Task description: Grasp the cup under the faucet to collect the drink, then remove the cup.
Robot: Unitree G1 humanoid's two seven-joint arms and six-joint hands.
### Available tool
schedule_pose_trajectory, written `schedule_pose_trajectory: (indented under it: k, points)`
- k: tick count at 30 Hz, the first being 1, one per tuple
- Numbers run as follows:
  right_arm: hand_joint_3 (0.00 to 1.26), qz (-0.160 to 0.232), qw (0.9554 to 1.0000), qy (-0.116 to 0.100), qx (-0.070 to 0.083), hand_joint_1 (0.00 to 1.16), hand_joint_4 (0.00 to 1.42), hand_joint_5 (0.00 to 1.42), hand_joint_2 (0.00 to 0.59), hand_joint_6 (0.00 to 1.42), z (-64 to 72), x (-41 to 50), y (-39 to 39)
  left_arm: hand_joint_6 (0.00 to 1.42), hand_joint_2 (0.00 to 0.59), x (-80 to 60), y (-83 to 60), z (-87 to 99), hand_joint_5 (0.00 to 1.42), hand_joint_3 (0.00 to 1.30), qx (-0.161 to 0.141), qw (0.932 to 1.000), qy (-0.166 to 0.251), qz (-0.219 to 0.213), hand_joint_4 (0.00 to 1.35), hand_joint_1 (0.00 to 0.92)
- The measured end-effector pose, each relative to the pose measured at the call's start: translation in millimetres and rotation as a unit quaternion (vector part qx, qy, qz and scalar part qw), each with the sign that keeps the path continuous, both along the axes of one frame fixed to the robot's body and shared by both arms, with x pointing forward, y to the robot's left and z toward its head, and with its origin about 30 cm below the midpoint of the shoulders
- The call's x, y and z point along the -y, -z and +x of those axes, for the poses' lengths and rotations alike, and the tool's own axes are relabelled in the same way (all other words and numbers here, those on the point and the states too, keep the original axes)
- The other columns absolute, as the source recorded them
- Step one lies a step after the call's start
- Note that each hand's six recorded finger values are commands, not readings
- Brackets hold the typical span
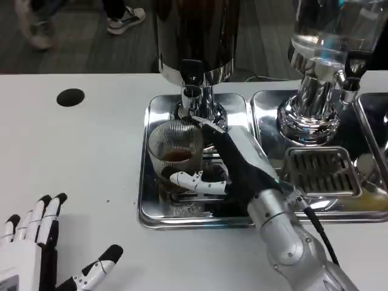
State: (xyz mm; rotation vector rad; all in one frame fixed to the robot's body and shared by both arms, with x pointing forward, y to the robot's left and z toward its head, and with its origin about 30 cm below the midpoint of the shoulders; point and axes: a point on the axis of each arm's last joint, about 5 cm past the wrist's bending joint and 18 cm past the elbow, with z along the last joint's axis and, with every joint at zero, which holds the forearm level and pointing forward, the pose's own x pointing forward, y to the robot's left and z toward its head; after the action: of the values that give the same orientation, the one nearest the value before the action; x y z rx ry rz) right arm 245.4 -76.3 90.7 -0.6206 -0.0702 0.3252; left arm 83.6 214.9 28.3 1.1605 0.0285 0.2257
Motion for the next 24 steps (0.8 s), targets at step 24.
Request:
schedule_pose_trajectory:
  k: [24]
  points:
    - [0.50, 0.002, 0.9989, 0.030, 0.037, 0.83, 0.54, 0.38, 0.192, 0.29, -3.1, 2.0, 6.8, 0.05, 0.125, -0.1, 0.1, 2.1, 0.12, 0.14, 0.003, 1.0000, 0.002, -0.002, 0.00, 0.000]
